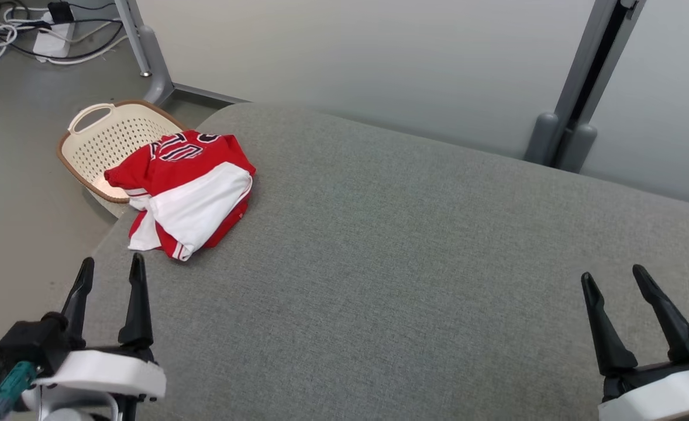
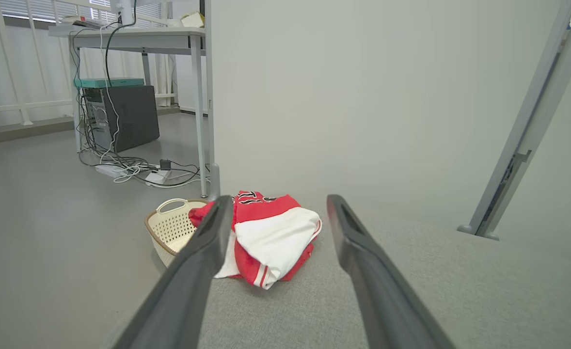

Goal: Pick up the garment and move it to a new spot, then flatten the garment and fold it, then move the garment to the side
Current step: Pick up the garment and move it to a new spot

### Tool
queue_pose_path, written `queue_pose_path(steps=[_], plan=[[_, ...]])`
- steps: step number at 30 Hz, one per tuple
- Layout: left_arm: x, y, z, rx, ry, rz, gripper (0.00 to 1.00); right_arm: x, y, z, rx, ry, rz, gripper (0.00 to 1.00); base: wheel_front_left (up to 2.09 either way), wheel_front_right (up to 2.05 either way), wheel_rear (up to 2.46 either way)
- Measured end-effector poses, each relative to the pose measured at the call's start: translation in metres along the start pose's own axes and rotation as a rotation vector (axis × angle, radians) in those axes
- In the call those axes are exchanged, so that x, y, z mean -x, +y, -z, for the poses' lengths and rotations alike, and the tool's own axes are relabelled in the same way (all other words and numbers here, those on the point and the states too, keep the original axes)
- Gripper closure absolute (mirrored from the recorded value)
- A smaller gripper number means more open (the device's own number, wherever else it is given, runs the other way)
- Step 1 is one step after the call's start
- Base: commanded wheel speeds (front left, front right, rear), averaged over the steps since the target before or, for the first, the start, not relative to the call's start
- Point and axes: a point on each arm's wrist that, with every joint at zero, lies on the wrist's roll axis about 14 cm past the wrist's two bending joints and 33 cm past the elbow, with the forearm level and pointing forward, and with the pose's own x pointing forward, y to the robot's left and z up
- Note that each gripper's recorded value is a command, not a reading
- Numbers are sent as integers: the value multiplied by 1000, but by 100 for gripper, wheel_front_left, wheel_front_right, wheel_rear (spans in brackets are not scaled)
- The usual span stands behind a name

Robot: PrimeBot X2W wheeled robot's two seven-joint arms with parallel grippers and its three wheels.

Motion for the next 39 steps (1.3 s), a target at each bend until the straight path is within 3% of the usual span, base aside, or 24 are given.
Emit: queue_pose_path(steps=[7, 16, 25, 31, 32, 39], plan=[[-62, -36, 15, 1, 29, 68, 0, -21, -31, -1, 29, 4, 18, 0, 0, 0, 0], [-144, -62, 88, -34, 205, 101, 0, -43, -80, 32, 19, 55, 78, 0, 0, 0, 0], [-166, -33, 210, -84, 549, -21, 0, -48, -119, 92, -16, 161, 139, 0, 0, 0, 0], [-179, -19, 230, -102, 607, -61, 0, -41, -134, 106, -16, 192, 179, 0, 0, 0, 0], [-181, -18, 229, -108, 610, -59, 100, -41, -135, 106, -15, 191, 181, 0, 0, 0, 0], [-190, -19, 206, -138, 558, -21, 100, -45, -132, 97, -8, 165, 178, 0, 0, 0, 0]])
